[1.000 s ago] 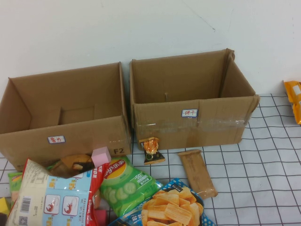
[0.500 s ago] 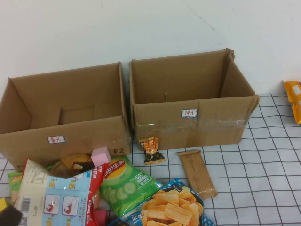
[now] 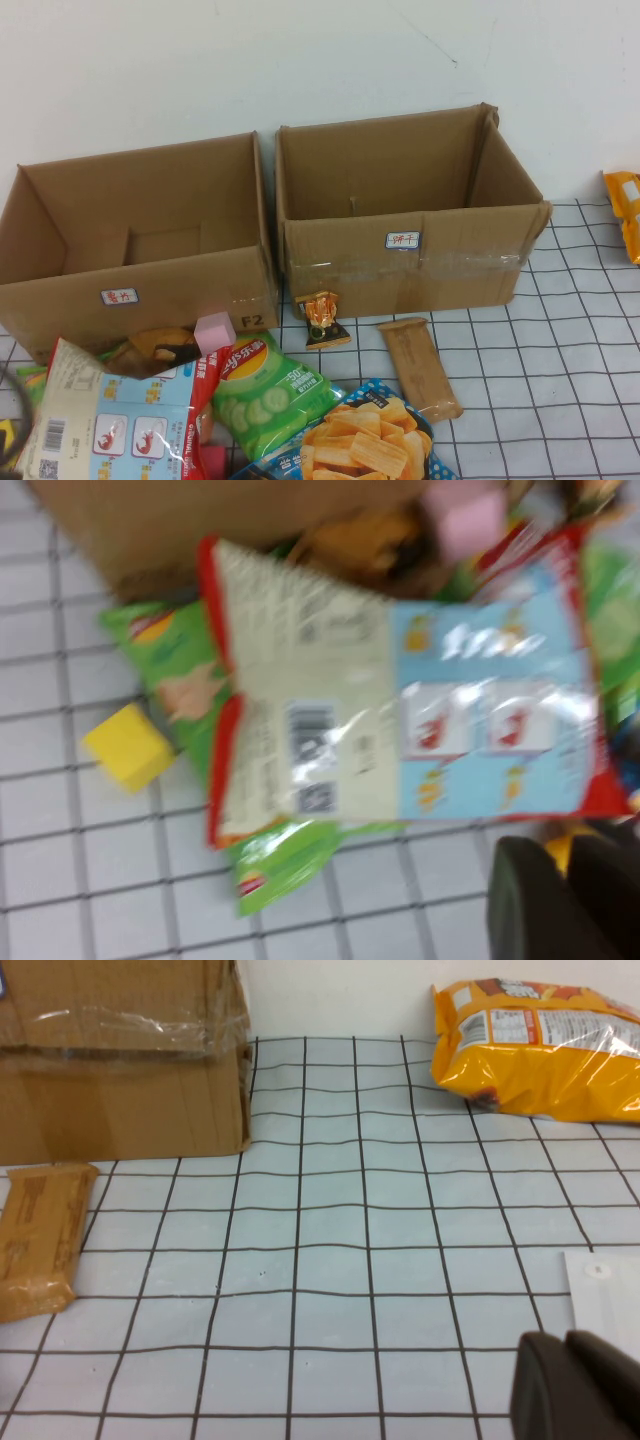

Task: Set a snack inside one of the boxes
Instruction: Pick up the potato chip

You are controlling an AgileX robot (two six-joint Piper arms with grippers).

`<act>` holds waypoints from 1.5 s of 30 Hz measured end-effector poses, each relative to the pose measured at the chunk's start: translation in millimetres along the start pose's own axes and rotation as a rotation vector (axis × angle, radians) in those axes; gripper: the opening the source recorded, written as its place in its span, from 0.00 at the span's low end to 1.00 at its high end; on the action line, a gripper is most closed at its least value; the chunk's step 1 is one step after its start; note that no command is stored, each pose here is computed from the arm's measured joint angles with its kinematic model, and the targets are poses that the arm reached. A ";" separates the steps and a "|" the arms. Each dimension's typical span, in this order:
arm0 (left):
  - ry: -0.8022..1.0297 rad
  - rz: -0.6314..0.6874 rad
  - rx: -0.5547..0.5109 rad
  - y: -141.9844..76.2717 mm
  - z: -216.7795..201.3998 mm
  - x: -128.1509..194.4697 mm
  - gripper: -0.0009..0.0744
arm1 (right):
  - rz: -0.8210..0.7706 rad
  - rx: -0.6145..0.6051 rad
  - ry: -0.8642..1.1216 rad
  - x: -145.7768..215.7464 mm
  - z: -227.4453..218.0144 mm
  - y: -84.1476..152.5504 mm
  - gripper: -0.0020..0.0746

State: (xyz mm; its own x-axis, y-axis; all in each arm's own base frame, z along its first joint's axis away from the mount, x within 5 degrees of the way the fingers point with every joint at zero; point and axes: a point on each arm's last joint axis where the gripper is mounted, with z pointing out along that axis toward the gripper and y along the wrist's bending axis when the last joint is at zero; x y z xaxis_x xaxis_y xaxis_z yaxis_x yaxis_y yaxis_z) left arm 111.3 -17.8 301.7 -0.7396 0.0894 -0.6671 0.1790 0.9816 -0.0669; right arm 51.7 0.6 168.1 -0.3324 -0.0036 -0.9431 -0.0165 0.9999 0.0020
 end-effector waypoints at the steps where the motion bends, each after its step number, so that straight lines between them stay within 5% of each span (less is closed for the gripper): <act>1: 0.029 0.007 -0.010 1.9 3.9 -5.7 0.13 | 0.000 0.000 0.000 0.0 0.0 0.0 0.02; 10: 0.276 0.159 0.062 -7.8 60.5 -37.5 0.56 | 0.000 0.000 0.000 0.0 0.0 0.0 0.02; 19: 0.348 0.387 0.075 -59.3 100.3 -80.1 0.64 | 0.000 0.000 0.000 0.0 0.0 0.0 0.02; 26: 0.445 0.547 0.020 -107.2 134.1 -108.0 0.86 | 0.000 0.000 0.000 0.0 0.0 0.0 0.02; 34: 0.617 0.591 -0.031 -126.0 193.8 -108.5 0.91 | 0.000 0.000 0.000 0.0 0.0 0.0 0.02; 45: 0.635 0.590 -0.075 -117.1 215.8 -107.4 0.91 | 0.000 0.000 0.000 0.0 0.0 0.0 0.02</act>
State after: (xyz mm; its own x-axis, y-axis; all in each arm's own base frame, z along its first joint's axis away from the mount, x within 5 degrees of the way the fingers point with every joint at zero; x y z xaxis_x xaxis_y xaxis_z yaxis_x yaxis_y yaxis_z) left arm 309.8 -178.9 221.0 -0.7656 0.6424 -0.0356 0.6205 0.7518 0.2233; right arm 51.7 0.6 168.1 -0.3324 -0.0036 -0.9431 -0.0165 0.9999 0.0020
